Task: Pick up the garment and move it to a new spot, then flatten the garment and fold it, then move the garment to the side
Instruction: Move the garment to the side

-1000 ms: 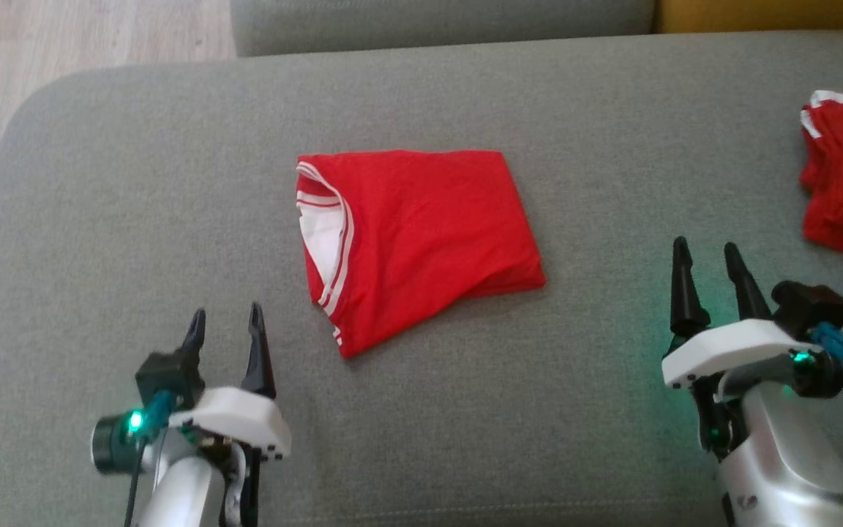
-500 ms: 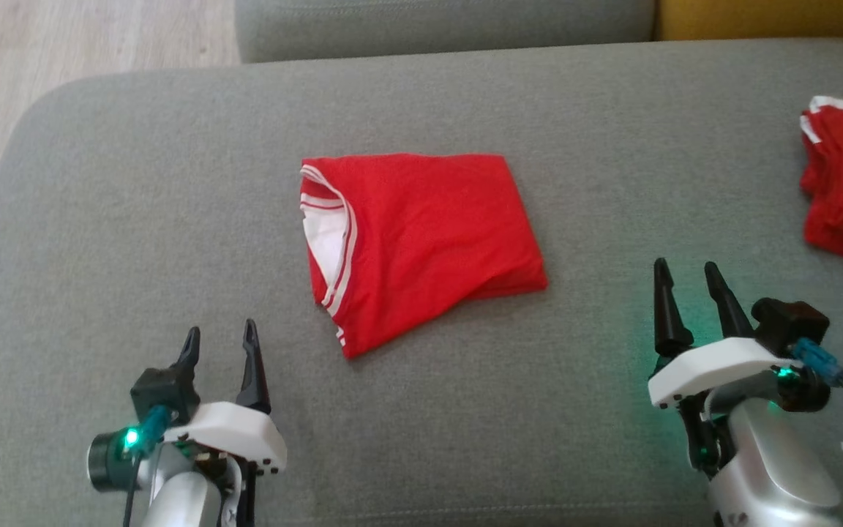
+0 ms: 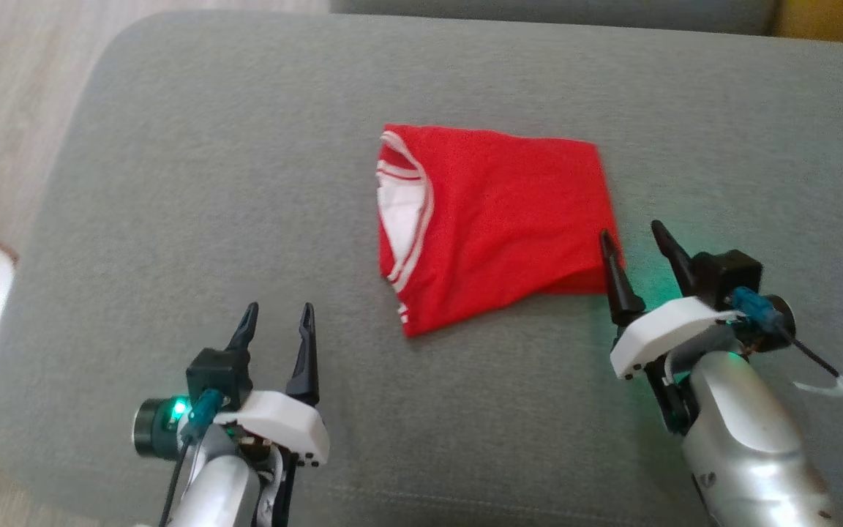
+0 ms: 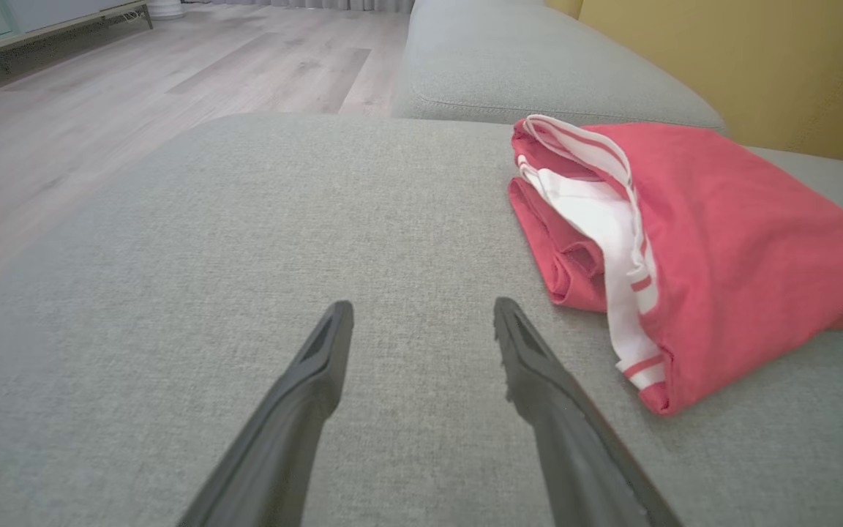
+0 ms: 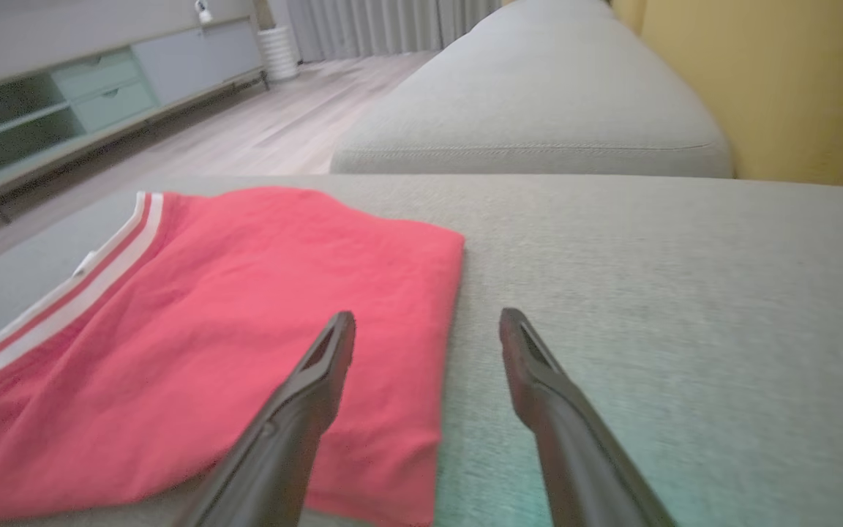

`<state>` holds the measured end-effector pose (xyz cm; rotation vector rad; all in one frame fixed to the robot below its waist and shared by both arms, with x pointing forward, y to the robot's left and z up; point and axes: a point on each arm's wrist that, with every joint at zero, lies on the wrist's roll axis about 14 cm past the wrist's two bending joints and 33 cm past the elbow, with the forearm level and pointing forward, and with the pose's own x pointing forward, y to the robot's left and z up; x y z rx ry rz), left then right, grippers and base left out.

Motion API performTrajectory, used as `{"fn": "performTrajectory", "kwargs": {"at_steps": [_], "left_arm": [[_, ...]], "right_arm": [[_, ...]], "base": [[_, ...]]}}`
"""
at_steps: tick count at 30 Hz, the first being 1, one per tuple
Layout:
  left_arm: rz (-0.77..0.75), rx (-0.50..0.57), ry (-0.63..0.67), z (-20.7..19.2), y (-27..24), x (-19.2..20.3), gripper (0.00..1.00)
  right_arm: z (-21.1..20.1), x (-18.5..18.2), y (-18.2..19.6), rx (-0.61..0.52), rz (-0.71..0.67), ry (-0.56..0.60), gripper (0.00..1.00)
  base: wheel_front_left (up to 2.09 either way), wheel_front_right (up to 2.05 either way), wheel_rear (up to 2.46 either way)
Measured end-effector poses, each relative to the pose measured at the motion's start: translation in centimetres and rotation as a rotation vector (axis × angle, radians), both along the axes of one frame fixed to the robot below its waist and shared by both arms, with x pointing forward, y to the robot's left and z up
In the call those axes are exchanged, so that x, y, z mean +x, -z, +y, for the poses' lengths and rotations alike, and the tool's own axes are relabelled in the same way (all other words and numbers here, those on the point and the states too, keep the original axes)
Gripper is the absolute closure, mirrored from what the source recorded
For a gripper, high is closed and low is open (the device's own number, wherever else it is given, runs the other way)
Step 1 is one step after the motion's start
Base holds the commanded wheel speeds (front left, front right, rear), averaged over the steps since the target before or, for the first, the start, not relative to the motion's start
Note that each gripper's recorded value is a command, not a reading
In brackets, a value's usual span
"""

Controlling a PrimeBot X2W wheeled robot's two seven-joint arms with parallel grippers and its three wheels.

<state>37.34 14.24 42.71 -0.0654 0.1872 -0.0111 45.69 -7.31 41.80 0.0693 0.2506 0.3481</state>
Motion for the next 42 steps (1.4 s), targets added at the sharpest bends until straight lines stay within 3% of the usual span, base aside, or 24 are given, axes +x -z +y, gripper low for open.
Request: {"fn": "performTrajectory", "kwargs": {"at_steps": [6, 17, 18, 20, 27, 33, 42], "left_arm": [[0.019, 0.013, -0.046, 1.6, 0.5, -1.0, 0.00], [0.043, 0.016, -0.073, 2.3, 1.2, -0.8, 0.00], [0.039, 0.014, -0.071, 2.3, 1.1, -0.5, 0.00], [0.033, 0.017, -0.067, 2.2, 0.9, -0.2, 0.00], [0.022, 0.009, -0.030, 1.0, 0.7, 0.7, 0.00], [0.006, -0.006, 0.063, -2.0, 0.5, 2.1, 0.00], [-0.033, -0.028, 0.329, -11.0, -0.1, 5.0, 0.00]], "right_arm": [[2.6, 0.8, 2.0, -0.045, 0.067, -0.079, 0.00], [1.6, 2.7, 4.6, -0.080, 0.177, -0.034, 0.00], [1.6, 2.7, 4.9, -0.081, 0.192, -0.034, 0.04], [1.9, 2.8, 5.0, -0.091, 0.200, -0.048, 1.00], [1.2, 3.2, 3.6, -0.064, 0.167, -0.027, 1.00], [-2.2, 2.4, 1.6, -0.039, 0.115, 0.051, 1.00], [-10.1, -1.2, -0.5, -0.027, 0.067, 0.231, 1.00]], "base": [[0.00, 0.00, 0.00], [0.00, 0.00, 0.00], [0.00, 0.00, 0.00], [0.00, 0.00, 0.00], [0.00, 0.00, 0.00], [0.00, 0.00, 0.00], [0.00, 0.00, 0.00]]}}
